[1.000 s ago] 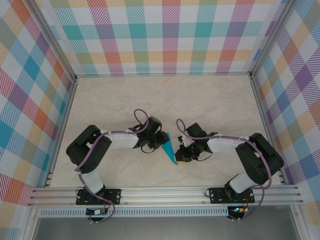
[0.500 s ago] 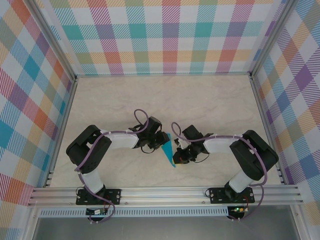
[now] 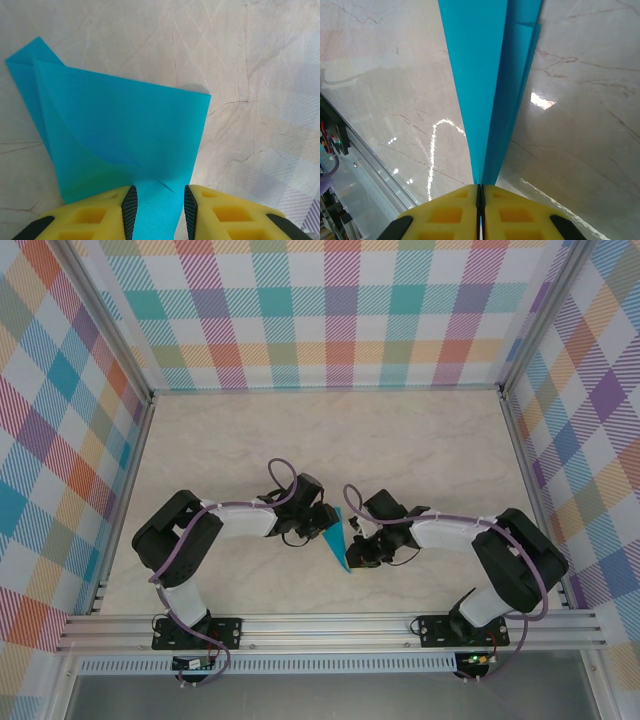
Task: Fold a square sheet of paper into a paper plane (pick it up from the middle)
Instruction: Fold the wing for the fifth time at the center of the table.
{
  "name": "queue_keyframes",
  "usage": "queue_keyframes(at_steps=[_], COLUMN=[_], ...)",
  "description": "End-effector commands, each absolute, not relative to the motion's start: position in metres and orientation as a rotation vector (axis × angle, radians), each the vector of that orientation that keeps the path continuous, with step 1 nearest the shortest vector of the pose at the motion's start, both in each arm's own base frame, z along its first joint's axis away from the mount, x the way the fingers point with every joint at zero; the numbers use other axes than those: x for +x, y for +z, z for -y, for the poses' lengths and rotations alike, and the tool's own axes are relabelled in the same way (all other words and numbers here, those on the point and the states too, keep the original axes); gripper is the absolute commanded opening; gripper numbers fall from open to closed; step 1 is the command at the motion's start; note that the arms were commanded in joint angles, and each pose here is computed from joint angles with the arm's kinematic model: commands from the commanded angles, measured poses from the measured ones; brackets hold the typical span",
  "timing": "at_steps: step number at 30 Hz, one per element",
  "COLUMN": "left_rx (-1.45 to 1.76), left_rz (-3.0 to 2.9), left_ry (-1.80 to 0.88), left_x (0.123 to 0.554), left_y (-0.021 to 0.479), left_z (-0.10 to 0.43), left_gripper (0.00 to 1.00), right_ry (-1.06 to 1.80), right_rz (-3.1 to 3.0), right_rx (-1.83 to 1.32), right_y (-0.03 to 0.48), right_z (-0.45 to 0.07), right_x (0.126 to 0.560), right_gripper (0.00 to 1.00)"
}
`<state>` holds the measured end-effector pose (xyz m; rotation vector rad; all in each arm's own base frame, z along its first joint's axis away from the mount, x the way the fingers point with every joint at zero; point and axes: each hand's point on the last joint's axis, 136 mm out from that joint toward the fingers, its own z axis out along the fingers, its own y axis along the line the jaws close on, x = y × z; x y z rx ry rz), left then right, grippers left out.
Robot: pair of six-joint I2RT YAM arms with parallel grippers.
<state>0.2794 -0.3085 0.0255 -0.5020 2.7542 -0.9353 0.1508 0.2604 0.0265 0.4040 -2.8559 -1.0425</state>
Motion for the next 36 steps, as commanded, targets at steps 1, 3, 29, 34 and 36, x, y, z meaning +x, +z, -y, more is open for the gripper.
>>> queue_keyframes(at_steps=[1, 3, 29, 34, 36], left_rx=[-0.512, -0.511, -0.539, -0.538, -0.542], left_rz=[-2.806, -2.806, -2.818, -2.817, -2.817], left_ry=[-0.8, -0.798, -0.767, -0.769, -0.763], left_x=[0.269, 0.27, 0.268, 0.268, 0.268], left_y=[0.013, 0.014, 0.009, 0.009, 0.009], left_z=[0.292, 0.292, 0.288, 0.288, 0.287], left_gripper=[0.34, 0.34, 0.34, 0.34, 0.34], right_ry=[-1.023, -1.048, -0.76, -0.64, -0.626], right_rz=[2.804, 2.772, 2.796, 2.812, 2.821], right_rx=[0.378, 0.383, 0.417, 0.377, 0.395], right_y=[0.023, 0.022, -0.015, -0.025, -0.024], right_z=[-0.256, -0.259, -0.237, -0.222, -0.223], right_x=[0.137, 0.133, 0.094, 0.088, 0.086], right_gripper=[0.05, 0.02, 0.02, 0.02, 0.03])
